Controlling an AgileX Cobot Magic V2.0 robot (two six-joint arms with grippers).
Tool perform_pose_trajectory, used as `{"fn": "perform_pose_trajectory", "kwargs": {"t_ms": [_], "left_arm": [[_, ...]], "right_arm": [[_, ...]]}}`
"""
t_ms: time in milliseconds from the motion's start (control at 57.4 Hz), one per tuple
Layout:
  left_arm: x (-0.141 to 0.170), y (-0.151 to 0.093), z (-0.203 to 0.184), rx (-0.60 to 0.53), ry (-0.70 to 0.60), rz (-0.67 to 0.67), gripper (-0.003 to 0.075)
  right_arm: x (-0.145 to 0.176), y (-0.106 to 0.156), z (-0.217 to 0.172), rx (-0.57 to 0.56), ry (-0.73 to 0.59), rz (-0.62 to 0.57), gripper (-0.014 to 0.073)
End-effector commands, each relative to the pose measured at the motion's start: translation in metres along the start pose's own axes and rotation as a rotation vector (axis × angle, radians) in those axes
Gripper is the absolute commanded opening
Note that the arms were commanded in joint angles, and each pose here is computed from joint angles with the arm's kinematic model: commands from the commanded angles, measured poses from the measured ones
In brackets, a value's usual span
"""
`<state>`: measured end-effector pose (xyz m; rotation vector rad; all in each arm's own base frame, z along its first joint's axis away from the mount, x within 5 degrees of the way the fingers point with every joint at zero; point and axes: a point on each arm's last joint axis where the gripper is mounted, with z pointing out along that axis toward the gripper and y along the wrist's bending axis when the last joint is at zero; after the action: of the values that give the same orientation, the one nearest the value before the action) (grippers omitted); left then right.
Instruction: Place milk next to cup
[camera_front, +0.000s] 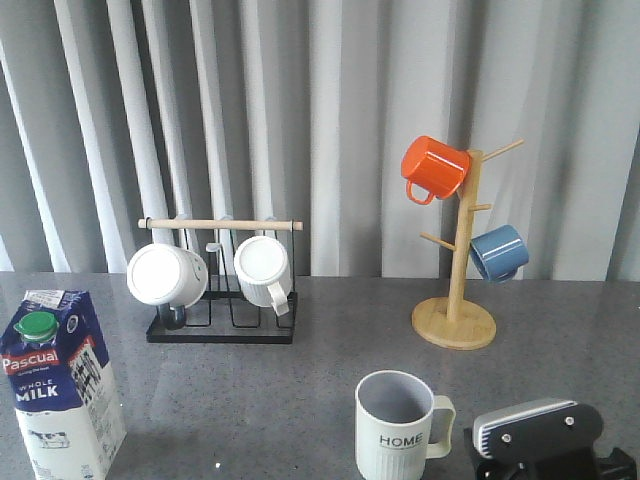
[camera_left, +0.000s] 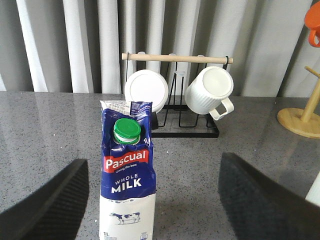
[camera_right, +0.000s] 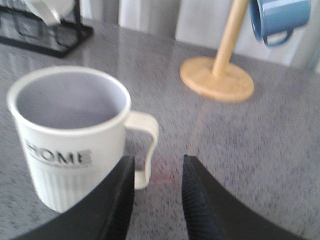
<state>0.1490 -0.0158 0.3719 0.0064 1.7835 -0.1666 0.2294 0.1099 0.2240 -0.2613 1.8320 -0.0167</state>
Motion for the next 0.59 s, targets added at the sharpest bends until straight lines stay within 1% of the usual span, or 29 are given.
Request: {"fn": "perform_pose_trajectory", "kwargs": {"t_ms": [0,192,296,418,488,575], "left_arm": [[-0.018,-0.002,-0.005,0.013,-0.116,-0.014,0.0512],[-0.018,-0.002,-0.005,0.013,-0.116,-0.014,0.0512],[-0.018,-0.002,-0.005,0.013,-0.116,-0.014,0.0512],[-0.018,-0.002,-0.005,0.013,-0.116,-0.014,0.0512],[-0.018,-0.002,-0.005,0.013,-0.116,-0.014,0.0512],[-0.018,-0.002,-0.005,0.013,-0.116,-0.014,0.0512]], "right_arm": [[-0.033,-0.011,-0.02,0.001,-0.144,-0.002,0.0232],[-0.067,-0.037,-0.048,-0.03,-0.208,0.053,0.022],[-0.086,-0.054,-0.063,-0.041,-0.229,0.026,0.022],[-0.106,-0.074,-0.081,-0.064,-0.221,0.037,0.0214],[-0.113,-0.087,-0.088,-0.065,-0.19,0.043,0.0176],[-0.118,-0.101,-0.097,-0.041,-0.163,0.053,0.009]]}}
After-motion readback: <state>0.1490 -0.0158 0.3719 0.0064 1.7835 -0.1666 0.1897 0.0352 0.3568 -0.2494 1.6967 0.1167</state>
